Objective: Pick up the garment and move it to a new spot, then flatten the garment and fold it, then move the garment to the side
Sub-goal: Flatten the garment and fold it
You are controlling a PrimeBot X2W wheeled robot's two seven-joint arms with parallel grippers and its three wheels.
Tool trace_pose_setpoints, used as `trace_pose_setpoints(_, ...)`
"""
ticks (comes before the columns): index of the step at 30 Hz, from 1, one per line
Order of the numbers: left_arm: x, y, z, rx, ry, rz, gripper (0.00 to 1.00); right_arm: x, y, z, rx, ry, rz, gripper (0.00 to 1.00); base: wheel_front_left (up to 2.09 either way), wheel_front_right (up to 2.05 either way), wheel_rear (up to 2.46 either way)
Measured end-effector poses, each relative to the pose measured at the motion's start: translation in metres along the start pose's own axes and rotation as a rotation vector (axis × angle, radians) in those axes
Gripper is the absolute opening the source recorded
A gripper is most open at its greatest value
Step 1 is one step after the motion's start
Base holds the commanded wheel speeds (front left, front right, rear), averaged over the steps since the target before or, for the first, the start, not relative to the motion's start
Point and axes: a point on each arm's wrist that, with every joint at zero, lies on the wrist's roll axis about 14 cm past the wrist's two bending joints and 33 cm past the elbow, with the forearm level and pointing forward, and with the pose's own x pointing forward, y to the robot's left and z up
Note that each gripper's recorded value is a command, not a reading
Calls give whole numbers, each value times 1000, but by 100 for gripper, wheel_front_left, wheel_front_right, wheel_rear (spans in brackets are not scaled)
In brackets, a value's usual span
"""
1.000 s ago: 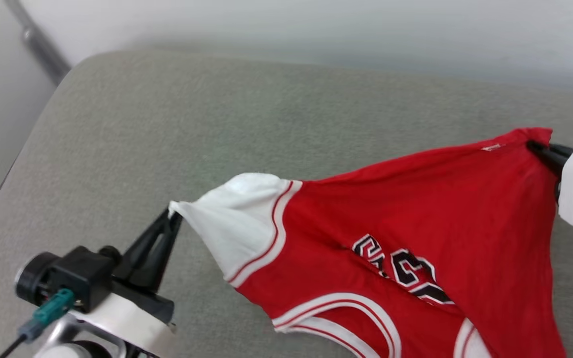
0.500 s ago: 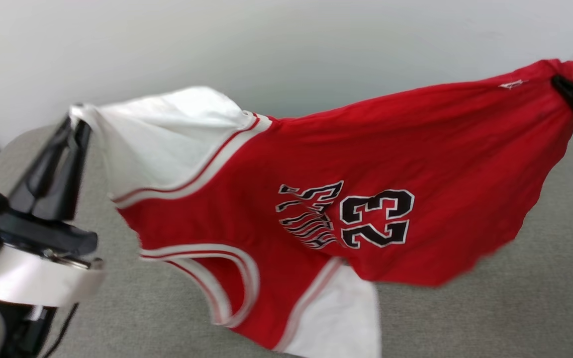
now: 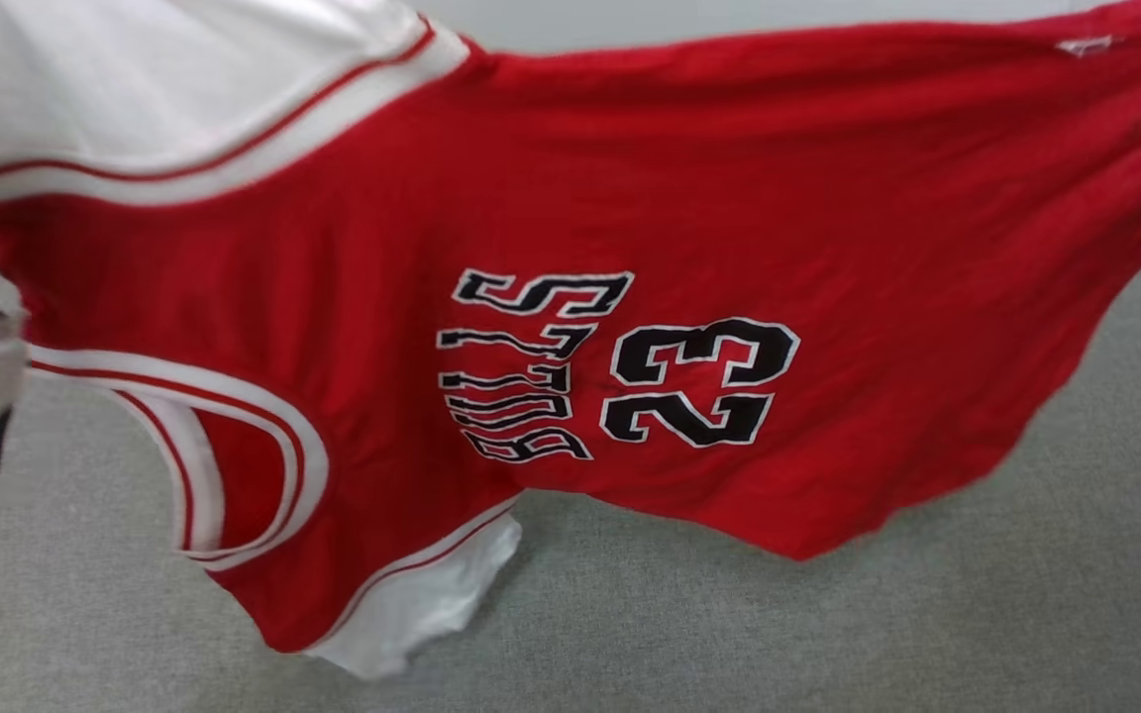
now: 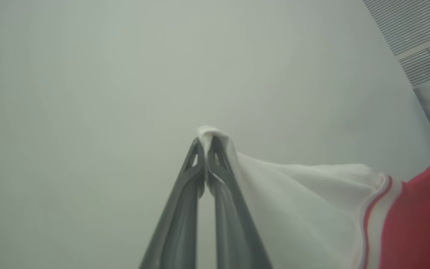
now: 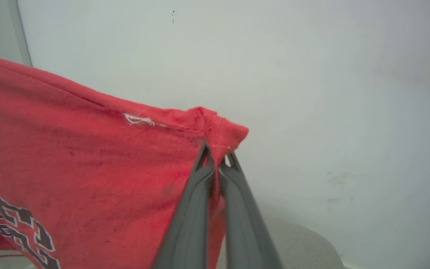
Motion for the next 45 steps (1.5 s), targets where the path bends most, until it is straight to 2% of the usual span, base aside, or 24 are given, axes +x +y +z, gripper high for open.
trace_pose_setpoints(9,47,31,-4,-18,-97,51,0,32,-12,12,-72,-89,-20,0,0,0,0)
trace_pose_setpoints(15,82,43,-46,-12,-69,29,0,73,-36,8,-124,-130,-60,0,0,0,0)
trace_pose_setpoints(20,116,59,-92,-1,-48,44,0,121,-54,-8,-166,-136,-89,0,0,0,0)
trace_pose_setpoints(23,136,65,-126,-38,-26,64,0,155,-59,-31,-201,-95,-86,0,0,0,0)
trace_pose_setpoints(30,174,81,-195,-14,-10,115,0,226,-84,-63,-277,-77,-124,0,0,0,0)
trace_pose_setpoints(33,181,85,-223,-42,-29,156,0,253,-93,-80,-248,-84,-144,0,0,0,0)
trace_pose_setpoints(38,168,87,-287,-46,42,182,0,288,-86,-130,-248,-51,-125,0,0,0,0)
trace_pose_setpoints(39,162,86,-306,-58,72,184,0,297,-80,-153,-228,-29,-108,0,0,0,0)
trace_pose_setpoints(45,110,66,-372,-115,258,170,0,296,-56,-223,-206,79,-48,0,0,0,0)
